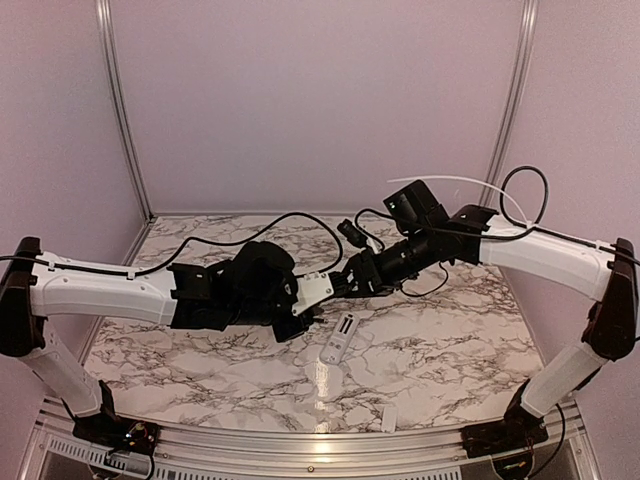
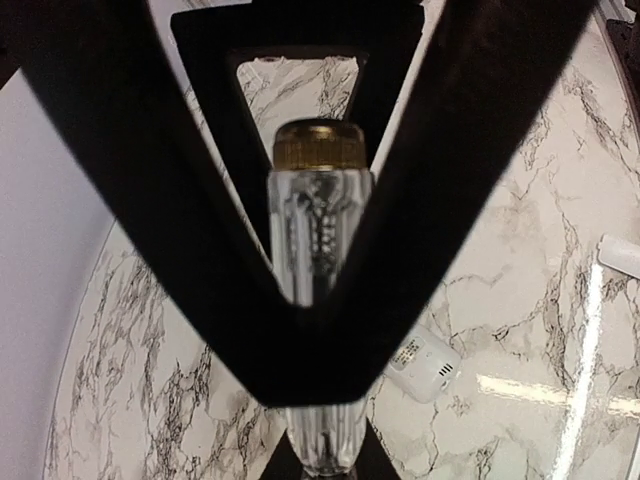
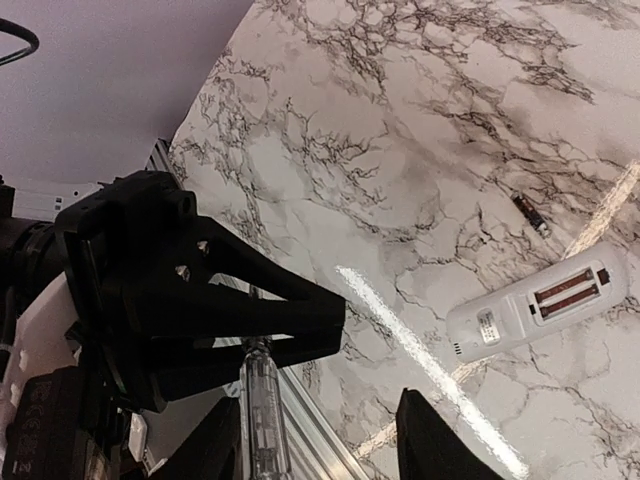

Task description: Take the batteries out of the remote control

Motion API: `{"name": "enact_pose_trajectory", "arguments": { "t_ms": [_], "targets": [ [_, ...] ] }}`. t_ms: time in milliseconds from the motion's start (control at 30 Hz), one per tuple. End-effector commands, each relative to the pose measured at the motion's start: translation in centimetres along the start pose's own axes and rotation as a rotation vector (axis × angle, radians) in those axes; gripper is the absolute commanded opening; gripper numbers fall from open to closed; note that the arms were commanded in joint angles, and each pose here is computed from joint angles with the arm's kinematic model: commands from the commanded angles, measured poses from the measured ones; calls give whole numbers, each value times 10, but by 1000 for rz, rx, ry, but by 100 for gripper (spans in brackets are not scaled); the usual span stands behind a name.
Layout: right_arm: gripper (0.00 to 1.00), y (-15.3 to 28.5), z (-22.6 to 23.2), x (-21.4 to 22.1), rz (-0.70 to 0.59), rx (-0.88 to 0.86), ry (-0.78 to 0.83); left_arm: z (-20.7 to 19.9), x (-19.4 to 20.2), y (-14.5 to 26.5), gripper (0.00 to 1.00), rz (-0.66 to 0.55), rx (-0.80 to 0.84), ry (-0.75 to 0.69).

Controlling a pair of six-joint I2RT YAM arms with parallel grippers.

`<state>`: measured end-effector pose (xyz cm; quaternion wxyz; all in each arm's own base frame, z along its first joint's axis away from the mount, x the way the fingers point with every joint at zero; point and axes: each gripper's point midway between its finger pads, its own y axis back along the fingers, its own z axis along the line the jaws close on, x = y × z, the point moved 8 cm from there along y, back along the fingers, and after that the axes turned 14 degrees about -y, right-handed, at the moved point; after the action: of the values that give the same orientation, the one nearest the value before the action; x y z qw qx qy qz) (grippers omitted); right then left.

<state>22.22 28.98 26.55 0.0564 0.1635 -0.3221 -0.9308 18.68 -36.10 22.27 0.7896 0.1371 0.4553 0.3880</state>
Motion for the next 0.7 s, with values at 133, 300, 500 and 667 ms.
{"name": "enact_pose_trajectory", "arguments": {
  "t_ms": [133,300,500,667],
  "targets": [
    [55,53,-21,-14,-181,136,-27,2,43,15,0,91,-59,307],
    [55,72,-40,-12,-276,267,-78,13,85,13,0,180,-102,611],
    [54,82,-55,-5,-368,381,-157,6,135,4,0,341,-137,816],
    [54,90,-59,0,-404,441,-176,-2,164,-4,1,422,-135,965]
  ]
}}
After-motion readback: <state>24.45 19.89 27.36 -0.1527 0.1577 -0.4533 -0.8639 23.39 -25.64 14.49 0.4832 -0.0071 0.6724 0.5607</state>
